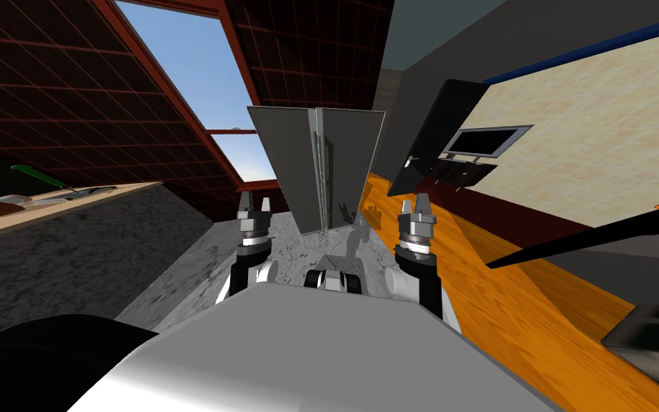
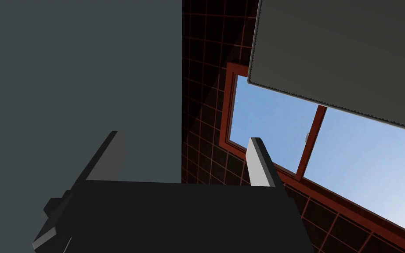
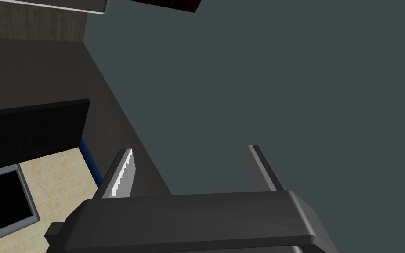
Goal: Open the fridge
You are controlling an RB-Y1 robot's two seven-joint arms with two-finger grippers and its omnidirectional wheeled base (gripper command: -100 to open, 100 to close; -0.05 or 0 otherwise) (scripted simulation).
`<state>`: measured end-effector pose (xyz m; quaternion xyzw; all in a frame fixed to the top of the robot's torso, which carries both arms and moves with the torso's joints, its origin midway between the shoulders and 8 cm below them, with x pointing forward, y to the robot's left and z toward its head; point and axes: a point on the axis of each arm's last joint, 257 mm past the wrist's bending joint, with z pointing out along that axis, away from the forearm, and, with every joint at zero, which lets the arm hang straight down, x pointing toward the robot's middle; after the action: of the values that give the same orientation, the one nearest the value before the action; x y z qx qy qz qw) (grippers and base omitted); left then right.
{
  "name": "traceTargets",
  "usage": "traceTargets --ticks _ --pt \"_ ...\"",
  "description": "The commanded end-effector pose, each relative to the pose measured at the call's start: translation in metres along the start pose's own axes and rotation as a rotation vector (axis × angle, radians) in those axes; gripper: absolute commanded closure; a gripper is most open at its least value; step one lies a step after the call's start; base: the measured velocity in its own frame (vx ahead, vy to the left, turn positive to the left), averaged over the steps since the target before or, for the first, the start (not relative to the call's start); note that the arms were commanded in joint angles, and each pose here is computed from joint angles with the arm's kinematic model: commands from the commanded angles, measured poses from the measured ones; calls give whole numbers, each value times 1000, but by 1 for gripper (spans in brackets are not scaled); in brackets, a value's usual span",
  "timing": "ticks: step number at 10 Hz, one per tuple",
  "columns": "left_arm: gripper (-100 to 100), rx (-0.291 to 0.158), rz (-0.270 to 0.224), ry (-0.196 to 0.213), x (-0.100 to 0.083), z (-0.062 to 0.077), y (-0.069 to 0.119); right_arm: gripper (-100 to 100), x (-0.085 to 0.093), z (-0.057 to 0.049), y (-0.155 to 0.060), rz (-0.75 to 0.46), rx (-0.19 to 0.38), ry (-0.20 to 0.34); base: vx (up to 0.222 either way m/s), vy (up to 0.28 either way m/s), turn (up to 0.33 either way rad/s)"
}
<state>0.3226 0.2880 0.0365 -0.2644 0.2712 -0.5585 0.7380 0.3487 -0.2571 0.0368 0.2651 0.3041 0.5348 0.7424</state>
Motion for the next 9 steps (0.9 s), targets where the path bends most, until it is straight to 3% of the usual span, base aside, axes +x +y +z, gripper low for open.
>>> traceTargets --ticks 1,3,4,6,8,9 --pt "-100 -5 12 26 3 6 2 0 0 0 0 0 0 0 22 -18 53" --pt "-100 -13 34 57 4 18 7 0 0 0 0 0 1 0 45 -63 73" --pt "-100 -20 34 57 4 18 8 0 0 0 0 0 1 0 46 -59 35" --pt "-100 -15 62 74 2 37 9 0 0 0 0 0 1 0 74 -63 95" --pt "-100 -41 63 75 2 37 15 0 0 0 0 0 1 0 49 -51 23" --pt "-100 -36 78 76 -1 49 14 0 0 0 0 0 1 0 38 -53 71"
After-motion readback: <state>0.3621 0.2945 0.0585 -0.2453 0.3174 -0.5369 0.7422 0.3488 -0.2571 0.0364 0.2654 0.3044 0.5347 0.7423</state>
